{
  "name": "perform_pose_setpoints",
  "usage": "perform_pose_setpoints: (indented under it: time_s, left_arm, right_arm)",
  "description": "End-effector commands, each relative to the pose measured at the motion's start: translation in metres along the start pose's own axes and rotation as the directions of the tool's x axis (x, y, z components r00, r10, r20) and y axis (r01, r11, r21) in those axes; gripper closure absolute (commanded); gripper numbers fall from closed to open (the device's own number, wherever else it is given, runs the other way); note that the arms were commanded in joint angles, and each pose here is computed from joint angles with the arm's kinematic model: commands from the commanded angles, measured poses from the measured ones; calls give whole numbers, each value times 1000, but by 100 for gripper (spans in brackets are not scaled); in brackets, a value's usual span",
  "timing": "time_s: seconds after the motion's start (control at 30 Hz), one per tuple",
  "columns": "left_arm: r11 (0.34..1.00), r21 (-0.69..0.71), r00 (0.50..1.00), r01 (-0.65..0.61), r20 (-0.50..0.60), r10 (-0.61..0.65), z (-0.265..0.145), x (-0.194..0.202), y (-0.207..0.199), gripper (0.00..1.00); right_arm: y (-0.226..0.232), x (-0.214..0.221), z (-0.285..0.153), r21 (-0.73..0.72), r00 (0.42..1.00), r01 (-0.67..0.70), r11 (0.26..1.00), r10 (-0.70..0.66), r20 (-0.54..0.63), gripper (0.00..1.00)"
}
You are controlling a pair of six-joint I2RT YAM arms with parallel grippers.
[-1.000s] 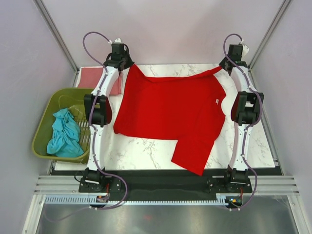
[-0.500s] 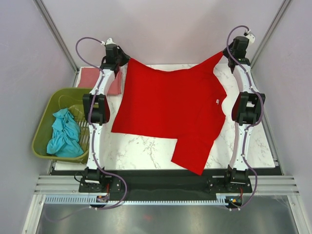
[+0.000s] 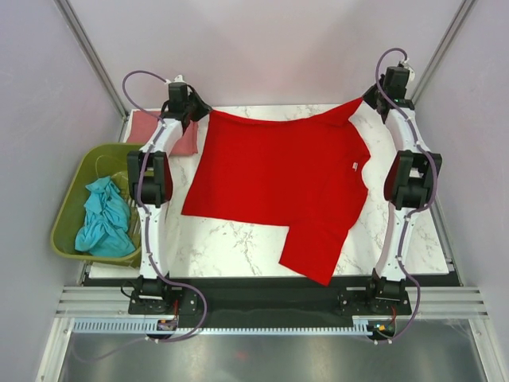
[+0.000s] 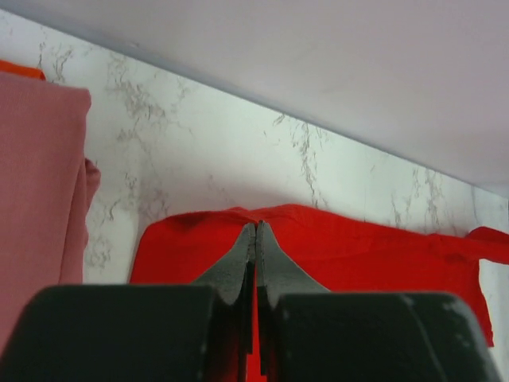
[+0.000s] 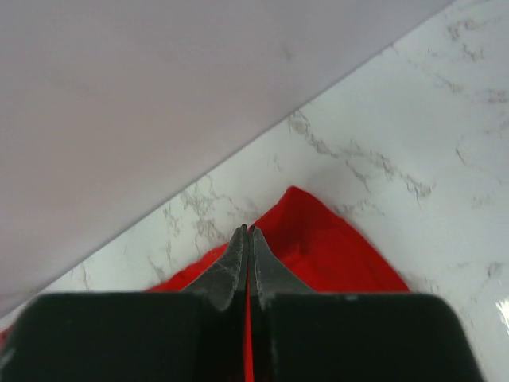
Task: Fold and stack the t-shirts
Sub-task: Fold the tshirt
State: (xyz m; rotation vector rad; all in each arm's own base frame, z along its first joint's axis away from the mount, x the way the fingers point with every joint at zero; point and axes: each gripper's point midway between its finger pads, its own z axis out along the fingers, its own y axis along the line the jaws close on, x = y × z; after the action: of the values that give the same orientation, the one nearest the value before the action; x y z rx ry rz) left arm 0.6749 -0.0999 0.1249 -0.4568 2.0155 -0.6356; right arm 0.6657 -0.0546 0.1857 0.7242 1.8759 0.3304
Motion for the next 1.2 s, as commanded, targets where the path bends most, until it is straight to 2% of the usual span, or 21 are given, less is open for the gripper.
perform_pose_setpoints:
  time_s: [0.0,0.07,0.27,0.43,0.77,0.97,1.17]
  left_arm:
    - [993,66,993,-100,77,95,-46,-47,-37,98]
    - [994,41,993,-102,56,100,-58,-45,-31,98]
    - [991,-34,992,-127,-20,127,-85,-38,-11,98]
    - [990,-26,984,-137,-118,133,-92,-19,-3,98]
    - [990,-27,961,-142,-244,131,-115,25,11,98]
    - [986,-40,941,-163,-306,144,-126,46,21,98]
    - [977,-75,920,-201,-357,161,-126,64,33,98]
  right_arm:
    - [32,-38,-63,-62,1000,-15,998,14,-11,100]
    - [22,-25,-74,-27,998,-14,1000,13,-57,100]
    - [7,-26,-119,37,994,-3,999,7,-106,100]
    - [-4,-10,-157,63,987,-2,998,12,-162,100]
    - [-46,64,-205,116,941,-26,993,64,-333,100]
    - [-74,93,-239,180,930,-28,983,92,-356,100]
    - [-89,102,-259,190,924,-37,981,106,-367,100]
